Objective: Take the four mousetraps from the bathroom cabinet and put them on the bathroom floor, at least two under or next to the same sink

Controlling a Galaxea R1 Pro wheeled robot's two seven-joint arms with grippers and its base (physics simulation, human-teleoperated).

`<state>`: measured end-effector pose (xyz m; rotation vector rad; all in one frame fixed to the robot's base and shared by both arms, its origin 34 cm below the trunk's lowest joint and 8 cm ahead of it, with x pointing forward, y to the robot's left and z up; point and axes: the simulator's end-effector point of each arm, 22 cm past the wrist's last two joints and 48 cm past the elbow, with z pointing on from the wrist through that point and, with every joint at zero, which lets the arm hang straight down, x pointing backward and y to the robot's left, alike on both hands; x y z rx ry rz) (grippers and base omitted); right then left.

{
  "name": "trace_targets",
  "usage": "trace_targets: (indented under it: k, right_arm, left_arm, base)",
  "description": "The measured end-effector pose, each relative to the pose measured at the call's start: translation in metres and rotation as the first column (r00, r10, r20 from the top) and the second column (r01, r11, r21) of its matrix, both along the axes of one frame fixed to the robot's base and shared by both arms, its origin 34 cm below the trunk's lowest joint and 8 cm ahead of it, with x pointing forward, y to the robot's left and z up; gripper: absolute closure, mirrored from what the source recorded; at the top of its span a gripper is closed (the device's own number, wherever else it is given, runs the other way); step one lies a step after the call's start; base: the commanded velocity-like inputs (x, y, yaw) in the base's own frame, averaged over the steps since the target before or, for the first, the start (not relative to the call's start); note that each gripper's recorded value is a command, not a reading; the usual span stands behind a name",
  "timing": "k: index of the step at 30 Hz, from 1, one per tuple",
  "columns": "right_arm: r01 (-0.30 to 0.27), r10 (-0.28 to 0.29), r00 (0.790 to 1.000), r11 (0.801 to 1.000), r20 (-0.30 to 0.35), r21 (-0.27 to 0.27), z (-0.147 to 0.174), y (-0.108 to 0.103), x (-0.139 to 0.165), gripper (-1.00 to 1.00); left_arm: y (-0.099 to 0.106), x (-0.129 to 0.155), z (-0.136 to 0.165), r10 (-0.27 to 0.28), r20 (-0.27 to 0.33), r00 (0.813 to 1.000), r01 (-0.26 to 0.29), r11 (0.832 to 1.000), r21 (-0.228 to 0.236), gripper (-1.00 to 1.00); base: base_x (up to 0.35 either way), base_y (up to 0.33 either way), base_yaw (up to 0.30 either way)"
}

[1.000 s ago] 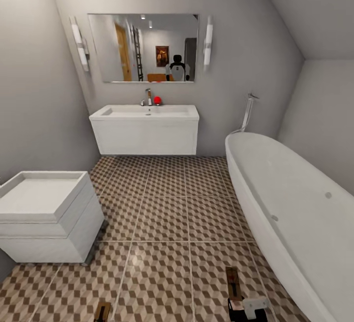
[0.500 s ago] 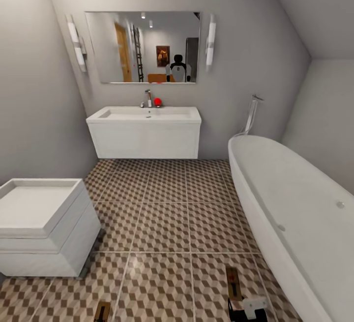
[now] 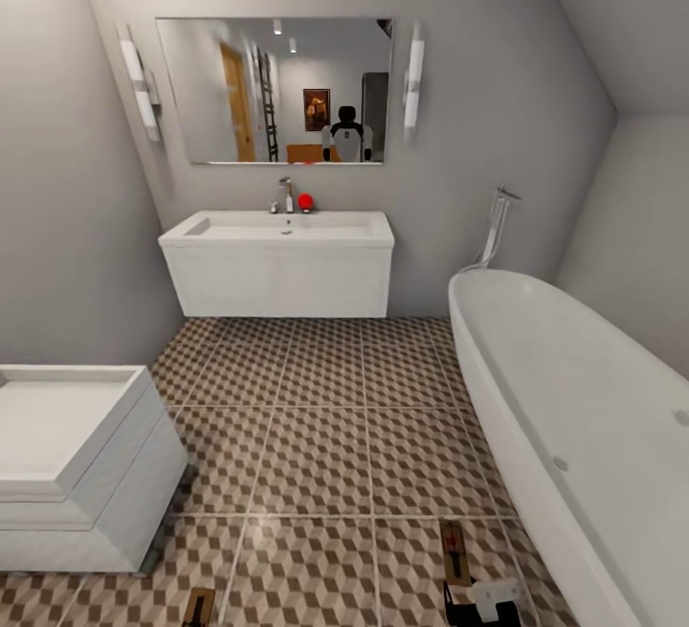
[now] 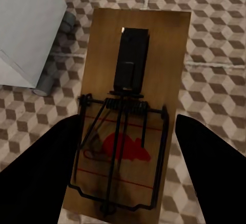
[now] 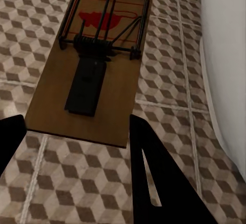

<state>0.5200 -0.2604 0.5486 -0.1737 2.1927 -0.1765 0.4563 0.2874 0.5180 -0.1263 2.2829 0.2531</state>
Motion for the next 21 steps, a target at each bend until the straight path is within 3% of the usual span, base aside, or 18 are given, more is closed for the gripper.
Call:
trace_targets:
  k: [21]
  right_arm:
    - [0.000, 0.000, 1.000, 1.000, -0.001, 0.000, -0.0002, 0.0000, -0.0003, 1.00]
  left_arm:
    - [0.0000, 0.0002, 0.0001, 0.000, 0.000, 1.000, 0.000, 1.000, 0.000, 1.00]
  base:
    - [0.241, 0.000, 0.000]
